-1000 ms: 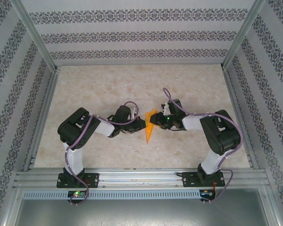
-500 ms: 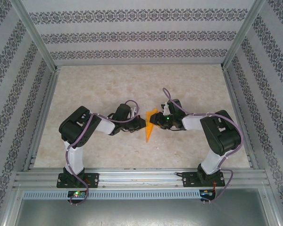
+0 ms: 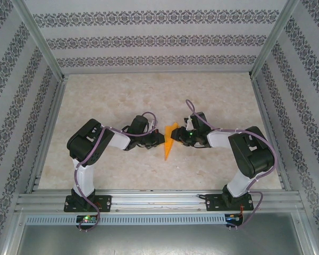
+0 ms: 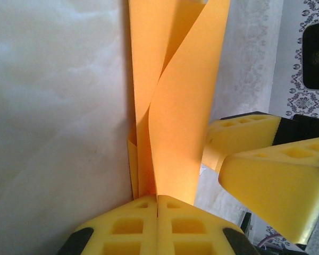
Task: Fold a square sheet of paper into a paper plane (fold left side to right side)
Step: Fold the wing for the fifth time at the center of the table.
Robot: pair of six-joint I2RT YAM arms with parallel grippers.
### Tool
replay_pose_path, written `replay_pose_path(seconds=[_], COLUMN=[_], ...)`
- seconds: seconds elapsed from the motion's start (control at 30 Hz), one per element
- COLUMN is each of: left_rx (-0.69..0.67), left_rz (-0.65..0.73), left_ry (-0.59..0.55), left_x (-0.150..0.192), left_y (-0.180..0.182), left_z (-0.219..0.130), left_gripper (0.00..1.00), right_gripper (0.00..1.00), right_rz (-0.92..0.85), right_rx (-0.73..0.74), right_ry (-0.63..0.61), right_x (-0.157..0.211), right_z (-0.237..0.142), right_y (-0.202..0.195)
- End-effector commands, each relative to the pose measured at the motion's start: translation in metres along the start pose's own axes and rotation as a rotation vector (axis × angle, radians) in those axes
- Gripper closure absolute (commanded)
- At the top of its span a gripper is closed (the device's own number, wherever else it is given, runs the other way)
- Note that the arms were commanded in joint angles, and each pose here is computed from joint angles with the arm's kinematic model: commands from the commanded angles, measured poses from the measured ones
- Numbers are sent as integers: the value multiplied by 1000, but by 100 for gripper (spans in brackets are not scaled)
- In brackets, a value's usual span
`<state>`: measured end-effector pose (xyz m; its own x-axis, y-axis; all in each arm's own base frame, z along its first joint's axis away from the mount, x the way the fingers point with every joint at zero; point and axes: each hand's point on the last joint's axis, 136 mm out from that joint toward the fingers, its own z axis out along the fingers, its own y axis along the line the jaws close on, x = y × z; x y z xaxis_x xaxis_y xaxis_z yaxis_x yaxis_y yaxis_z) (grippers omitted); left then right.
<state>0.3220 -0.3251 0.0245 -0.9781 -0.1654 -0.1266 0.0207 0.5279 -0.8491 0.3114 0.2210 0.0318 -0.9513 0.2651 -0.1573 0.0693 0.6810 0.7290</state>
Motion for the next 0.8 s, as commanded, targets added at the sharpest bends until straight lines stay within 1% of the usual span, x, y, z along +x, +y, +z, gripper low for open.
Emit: replay_pose_path(seconds=[0.0,0.13,0.23,0.3,0.53,0.63,0.77], left_rx=[-124,-133,-141,-143,-156,-163,-169], left_rz=[-26,-32,-35,-37,-42,-46,-49], left_ry=[-20,-17,-15,-14,-12,-10,-10], left_x=[-1,-1,-1,-1,0,1,0], left_y=[39,41,42,42,44,46,47], left_z=[13,13,13,13,13,13,13], left_gripper=[98,98,98,99,100,100,100], right_gripper=[59,66,74,80,96,99,100], right_rz=[-17,-32,-46,-46,-53,-53,-38], right_rx=[-1,-35,-61,-74,-96,-95,-74], right_ry=[-26,-44,-39,-30,4,12,24], right_x=[-3,-9,-11,-13,-14,-13,-11], right_z=[-10,-19,-20,-18,-3,2,7], right_y=[0,11,21,25,35,37,29])
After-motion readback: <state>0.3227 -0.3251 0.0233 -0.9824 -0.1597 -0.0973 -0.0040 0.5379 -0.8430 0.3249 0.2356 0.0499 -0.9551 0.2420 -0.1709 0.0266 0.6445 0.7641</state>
